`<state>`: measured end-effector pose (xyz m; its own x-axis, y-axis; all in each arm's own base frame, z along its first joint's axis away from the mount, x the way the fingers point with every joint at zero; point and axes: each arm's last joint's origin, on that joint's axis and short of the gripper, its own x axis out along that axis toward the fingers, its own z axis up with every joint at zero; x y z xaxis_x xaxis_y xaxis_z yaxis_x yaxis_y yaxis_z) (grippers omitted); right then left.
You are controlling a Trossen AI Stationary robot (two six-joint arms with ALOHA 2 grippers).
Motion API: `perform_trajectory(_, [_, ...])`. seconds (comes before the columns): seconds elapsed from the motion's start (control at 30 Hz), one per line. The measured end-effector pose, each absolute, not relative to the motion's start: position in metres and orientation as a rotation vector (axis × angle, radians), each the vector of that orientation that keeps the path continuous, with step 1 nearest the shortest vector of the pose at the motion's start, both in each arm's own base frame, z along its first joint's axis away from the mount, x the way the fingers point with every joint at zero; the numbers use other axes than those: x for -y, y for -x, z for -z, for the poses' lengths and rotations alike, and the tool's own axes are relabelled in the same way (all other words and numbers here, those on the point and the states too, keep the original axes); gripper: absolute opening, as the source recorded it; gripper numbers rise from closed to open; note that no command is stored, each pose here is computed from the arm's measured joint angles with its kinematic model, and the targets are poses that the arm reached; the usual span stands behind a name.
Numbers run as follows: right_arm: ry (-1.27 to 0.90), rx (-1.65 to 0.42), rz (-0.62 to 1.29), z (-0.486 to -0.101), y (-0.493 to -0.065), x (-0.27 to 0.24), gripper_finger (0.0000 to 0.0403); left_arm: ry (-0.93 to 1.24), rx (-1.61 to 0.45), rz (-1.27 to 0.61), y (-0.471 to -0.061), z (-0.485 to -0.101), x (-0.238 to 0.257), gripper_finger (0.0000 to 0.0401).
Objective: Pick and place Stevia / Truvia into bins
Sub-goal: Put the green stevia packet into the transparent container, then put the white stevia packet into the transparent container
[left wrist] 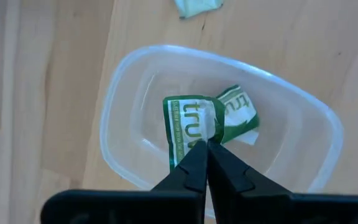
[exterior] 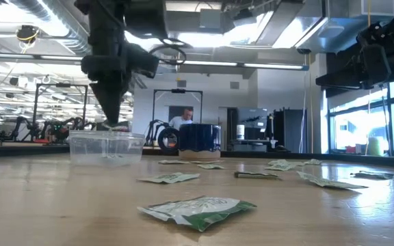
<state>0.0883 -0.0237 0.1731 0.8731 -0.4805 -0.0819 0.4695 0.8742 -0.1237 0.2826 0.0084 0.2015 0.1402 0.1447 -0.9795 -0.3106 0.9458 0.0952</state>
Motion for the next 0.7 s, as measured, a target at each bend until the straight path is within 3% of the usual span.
perform_trajectory(0.5, [0.093,-0.109,0.498,-0.173,-0.088,0.024,0.0108,0.148,-1.359,-0.326,-0.283,-0.194,-0.009,0.0050])
perform_trajectory(0.7, [0.093,-0.109,0.498,-0.173,-0.088,0.024,0.0108,0.059,-1.242,-0.343,-0.299,-0.217,-0.011,0.0056])
